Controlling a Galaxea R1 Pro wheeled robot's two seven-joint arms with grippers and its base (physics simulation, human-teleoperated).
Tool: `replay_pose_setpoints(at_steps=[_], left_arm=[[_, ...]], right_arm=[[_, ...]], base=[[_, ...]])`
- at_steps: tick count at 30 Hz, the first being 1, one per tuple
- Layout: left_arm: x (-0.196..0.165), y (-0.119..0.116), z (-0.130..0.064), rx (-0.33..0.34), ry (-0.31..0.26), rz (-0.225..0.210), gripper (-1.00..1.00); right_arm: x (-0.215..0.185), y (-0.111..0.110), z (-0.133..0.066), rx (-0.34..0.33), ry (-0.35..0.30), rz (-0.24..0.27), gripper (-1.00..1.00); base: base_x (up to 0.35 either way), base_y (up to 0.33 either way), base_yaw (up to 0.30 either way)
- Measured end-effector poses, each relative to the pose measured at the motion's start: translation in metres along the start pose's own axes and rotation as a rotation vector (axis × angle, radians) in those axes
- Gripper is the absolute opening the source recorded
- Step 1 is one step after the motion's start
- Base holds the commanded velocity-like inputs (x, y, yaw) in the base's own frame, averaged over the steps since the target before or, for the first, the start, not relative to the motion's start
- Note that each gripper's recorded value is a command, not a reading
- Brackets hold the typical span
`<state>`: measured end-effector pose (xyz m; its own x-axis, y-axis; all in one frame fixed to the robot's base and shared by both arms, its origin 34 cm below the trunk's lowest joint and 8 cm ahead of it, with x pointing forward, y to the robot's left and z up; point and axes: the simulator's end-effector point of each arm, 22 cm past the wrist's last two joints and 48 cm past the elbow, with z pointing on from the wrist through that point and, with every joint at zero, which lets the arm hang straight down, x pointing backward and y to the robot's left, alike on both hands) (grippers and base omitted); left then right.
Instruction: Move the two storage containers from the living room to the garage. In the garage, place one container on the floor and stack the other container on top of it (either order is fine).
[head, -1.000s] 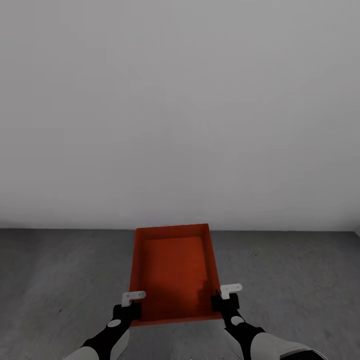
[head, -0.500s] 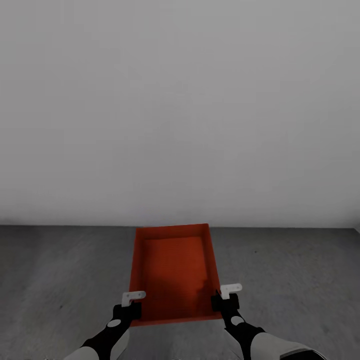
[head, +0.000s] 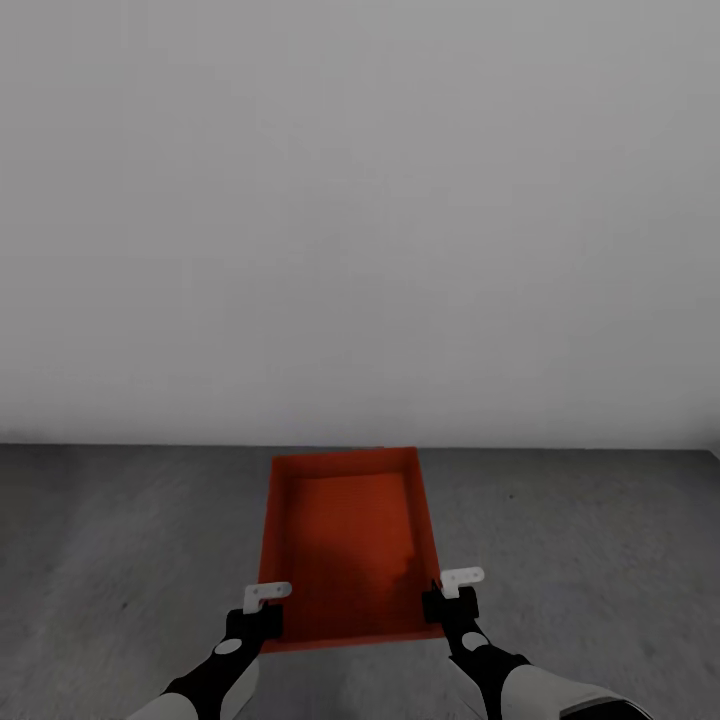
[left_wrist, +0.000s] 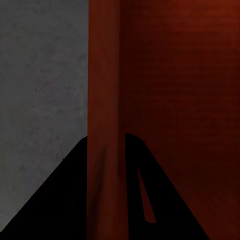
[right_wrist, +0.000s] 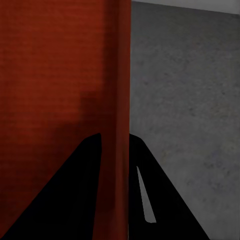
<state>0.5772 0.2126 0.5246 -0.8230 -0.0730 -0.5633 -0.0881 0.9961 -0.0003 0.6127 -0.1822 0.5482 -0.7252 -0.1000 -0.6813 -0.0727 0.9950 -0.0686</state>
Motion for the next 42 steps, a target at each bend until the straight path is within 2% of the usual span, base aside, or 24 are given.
replay_pose_setpoints(at_steps=[42], left_arm=[[0.035, 0.002, 0.01, -0.006, 0.066, 0.006, -1.0]], right_arm=[[0.037, 0.004, 0.008, -0.007, 0.066, -0.001, -1.0]], base=[[0.0, 0.0, 0.0]])
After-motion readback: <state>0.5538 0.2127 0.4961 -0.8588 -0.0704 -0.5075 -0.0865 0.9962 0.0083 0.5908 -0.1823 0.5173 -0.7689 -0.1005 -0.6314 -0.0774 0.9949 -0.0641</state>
